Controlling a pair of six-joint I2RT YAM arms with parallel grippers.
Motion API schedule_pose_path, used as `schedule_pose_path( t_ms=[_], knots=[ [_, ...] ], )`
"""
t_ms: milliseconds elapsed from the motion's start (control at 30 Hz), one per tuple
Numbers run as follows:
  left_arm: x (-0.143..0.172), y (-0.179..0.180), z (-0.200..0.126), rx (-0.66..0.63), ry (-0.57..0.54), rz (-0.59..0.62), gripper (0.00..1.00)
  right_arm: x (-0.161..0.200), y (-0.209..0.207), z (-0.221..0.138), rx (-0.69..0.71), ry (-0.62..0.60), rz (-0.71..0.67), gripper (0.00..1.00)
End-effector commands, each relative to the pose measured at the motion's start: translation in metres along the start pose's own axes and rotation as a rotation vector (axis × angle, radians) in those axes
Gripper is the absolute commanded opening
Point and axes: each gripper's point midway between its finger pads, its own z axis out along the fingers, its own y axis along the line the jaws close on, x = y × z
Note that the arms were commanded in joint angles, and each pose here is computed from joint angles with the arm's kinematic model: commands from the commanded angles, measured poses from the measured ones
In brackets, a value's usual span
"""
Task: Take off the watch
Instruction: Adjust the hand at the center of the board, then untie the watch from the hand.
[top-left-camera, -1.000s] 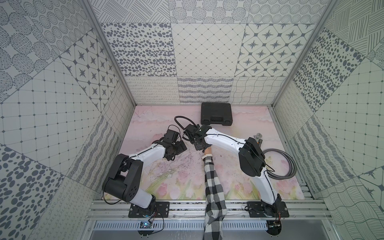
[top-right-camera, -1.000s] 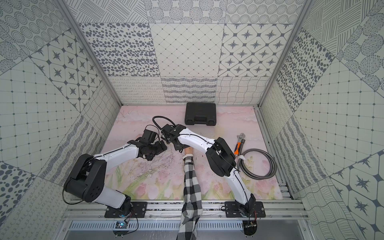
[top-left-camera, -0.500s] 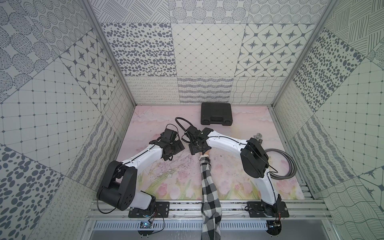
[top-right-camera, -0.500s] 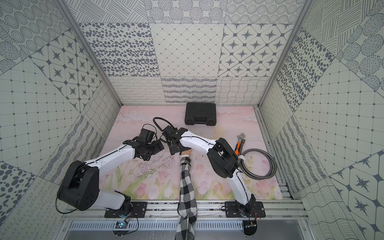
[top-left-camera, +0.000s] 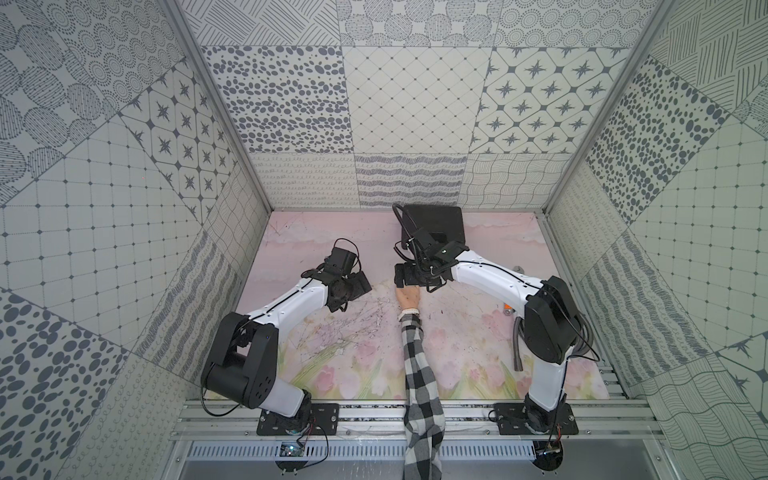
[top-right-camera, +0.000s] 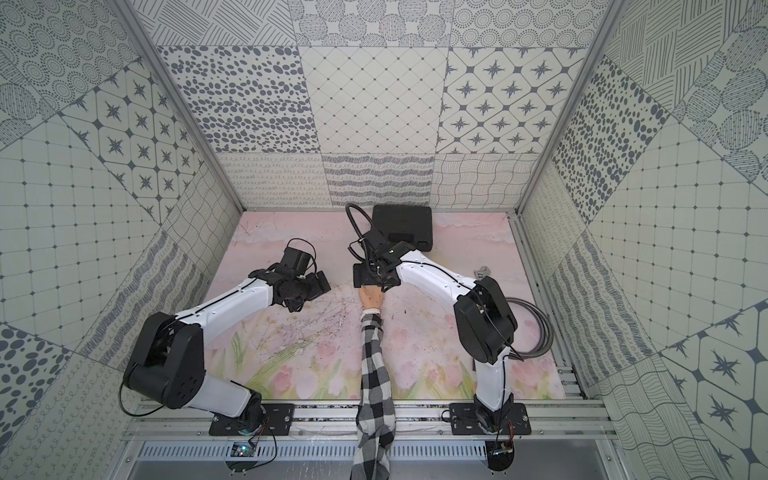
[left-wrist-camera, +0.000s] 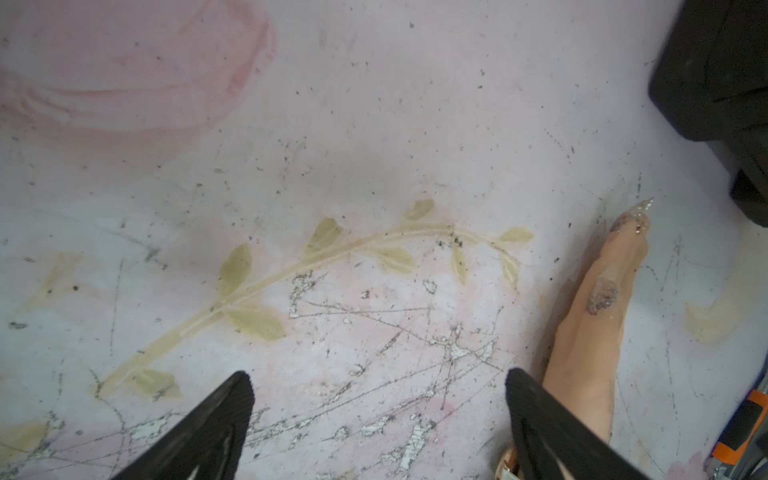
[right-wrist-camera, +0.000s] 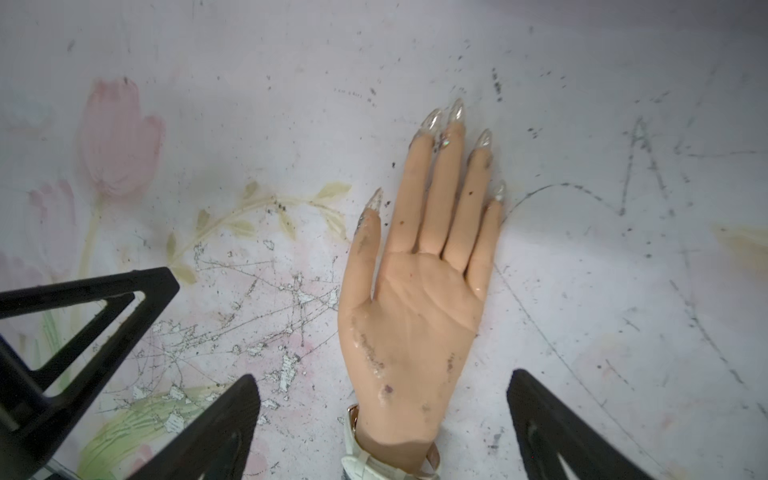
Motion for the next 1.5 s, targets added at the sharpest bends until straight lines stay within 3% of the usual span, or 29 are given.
schedule_pose_path(
  t_ms=[0,267,500,700,1067,1467],
  knots=[
    [0.002,-0.025,0.004,0.106,0.064,0.009,0.96,-0.012,-0.007,-0.028,-0.093,-0.058,0.055,0.95],
    [0.029,-0.044,0.013,0.195,0.134,-0.031,0.95,0.022,-0.048,-0.044,-0.155,-0.055,0.155,0.91],
    [0.067,-0.06,0.017,0.195,0.165,0.044,0.93,0.057,-0.033,-0.017,-0.251,0.066,0.182,0.82],
    [0.084,-0.054,0.021,0.213,0.183,0.019,0.88,0.07,-0.016,-0.004,-0.277,0.109,0.152,0.78],
    [0.079,-0.075,0.014,0.314,0.151,0.023,0.85,0.074,-0.012,0.005,-0.238,0.115,0.113,0.68],
    [0.06,-0.099,0.025,0.298,0.131,0.092,0.87,0.076,-0.012,0.011,-0.235,0.136,0.104,0.62]
  ],
)
